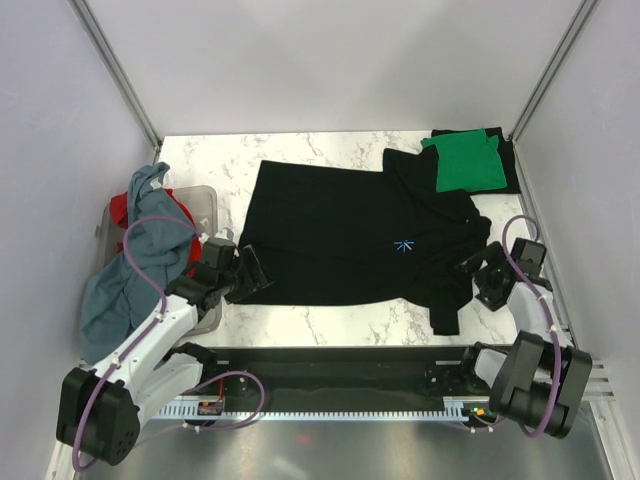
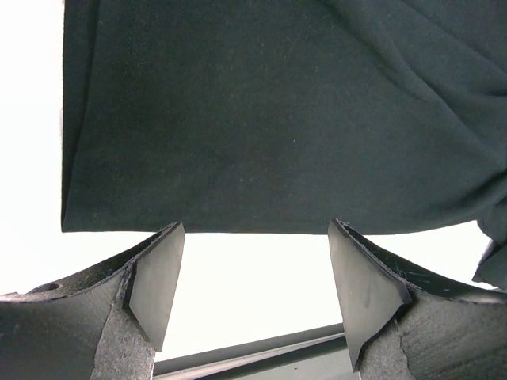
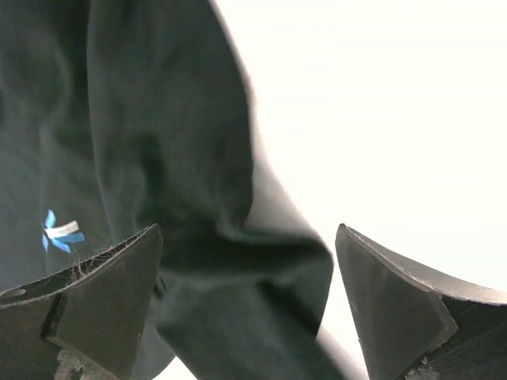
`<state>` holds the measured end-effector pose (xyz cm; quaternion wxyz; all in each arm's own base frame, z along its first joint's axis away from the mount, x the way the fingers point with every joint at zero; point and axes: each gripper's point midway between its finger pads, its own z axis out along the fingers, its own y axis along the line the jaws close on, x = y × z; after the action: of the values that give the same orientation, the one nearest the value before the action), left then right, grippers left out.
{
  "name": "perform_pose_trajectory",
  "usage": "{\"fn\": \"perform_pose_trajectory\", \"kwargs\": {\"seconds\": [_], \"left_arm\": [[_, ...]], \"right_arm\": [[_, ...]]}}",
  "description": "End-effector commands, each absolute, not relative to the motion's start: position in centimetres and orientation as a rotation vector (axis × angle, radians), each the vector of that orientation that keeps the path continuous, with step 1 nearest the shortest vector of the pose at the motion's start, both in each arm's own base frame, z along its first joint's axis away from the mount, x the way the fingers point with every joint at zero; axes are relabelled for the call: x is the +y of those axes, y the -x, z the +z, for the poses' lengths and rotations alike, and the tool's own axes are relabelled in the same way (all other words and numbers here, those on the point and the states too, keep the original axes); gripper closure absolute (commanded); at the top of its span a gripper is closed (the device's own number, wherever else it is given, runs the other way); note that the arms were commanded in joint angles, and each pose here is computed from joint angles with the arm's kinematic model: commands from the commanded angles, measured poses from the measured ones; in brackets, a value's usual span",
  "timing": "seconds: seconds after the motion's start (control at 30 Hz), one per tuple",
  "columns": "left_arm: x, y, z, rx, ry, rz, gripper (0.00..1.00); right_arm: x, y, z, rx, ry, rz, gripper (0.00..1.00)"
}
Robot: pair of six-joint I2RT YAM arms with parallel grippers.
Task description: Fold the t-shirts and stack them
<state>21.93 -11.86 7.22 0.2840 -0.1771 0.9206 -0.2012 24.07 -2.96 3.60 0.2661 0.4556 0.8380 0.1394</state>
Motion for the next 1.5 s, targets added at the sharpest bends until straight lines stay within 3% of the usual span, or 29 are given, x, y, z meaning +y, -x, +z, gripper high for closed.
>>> {"fn": "perform_pose_trajectory", "kwargs": {"seconds": [0.0, 0.27, 0.53, 0.97, 1.07, 1.17, 1.2, 1.3, 1.4, 1.47], "left_arm": [[-11.5, -21.9, 7.5, 2.447, 0.471, -0.519, 0.2], [-11.0, -21.4, 6.8, 2.445, 0.539, -0.5, 0.2], [-10.2, -21.4, 6.6, 2.398, 0.613, -0.466, 0.21], [-8.5, -20.8, 3.6, 2.488, 0.681, -0.275, 0.21], [-8.4, -20.5, 2.9, 2.51, 0.701, -0.255, 0.21], [-8.1, -20.2, 2.3, 2.514, 0.715, -0.24, 0.23], [-8.0, -20.1, 2.1, 2.516, 0.715, -0.227, 0.24], [-7.2, -20.2, 1.7, 2.512, 0.727, -0.168, 0.25], [-6.9, -20.4, 1.5, 2.518, 0.739, -0.128, 0.25], [-6.6, -20.0, 1.1, 2.53, 0.762, -0.097, 0.27]], "right_arm": [[-5.6, -25.5, 5.4, 2.215, -1.238, 0.364, 0.02], [-4.6, -23.6, 8.2, 2.206, -1.129, 0.382, 0.02], [4.4, -20.0, 7.2, 2.297, -1.032, 0.618, 0.08], [7.6, -16.3, 1.6, 2.592, -0.789, 0.287, 0.12], [9.2, -15.8, 0.9, 2.616, -0.69, 0.206, 0.21], [10.0, -16.1, 1.2, 2.597, -0.621, 0.162, 0.5], [10.1, -16.1, 1.2, 2.602, -0.604, 0.147, 0.65], [10.4, -16.9, 2.5, 2.581, -0.575, 0.146, 0.89], [10.1, -17.4, 4.4, 2.556, -0.554, 0.125, 1.0], [10.0, -18.0, 6.5, 2.503, -0.558, 0.147, 1.0]]}}
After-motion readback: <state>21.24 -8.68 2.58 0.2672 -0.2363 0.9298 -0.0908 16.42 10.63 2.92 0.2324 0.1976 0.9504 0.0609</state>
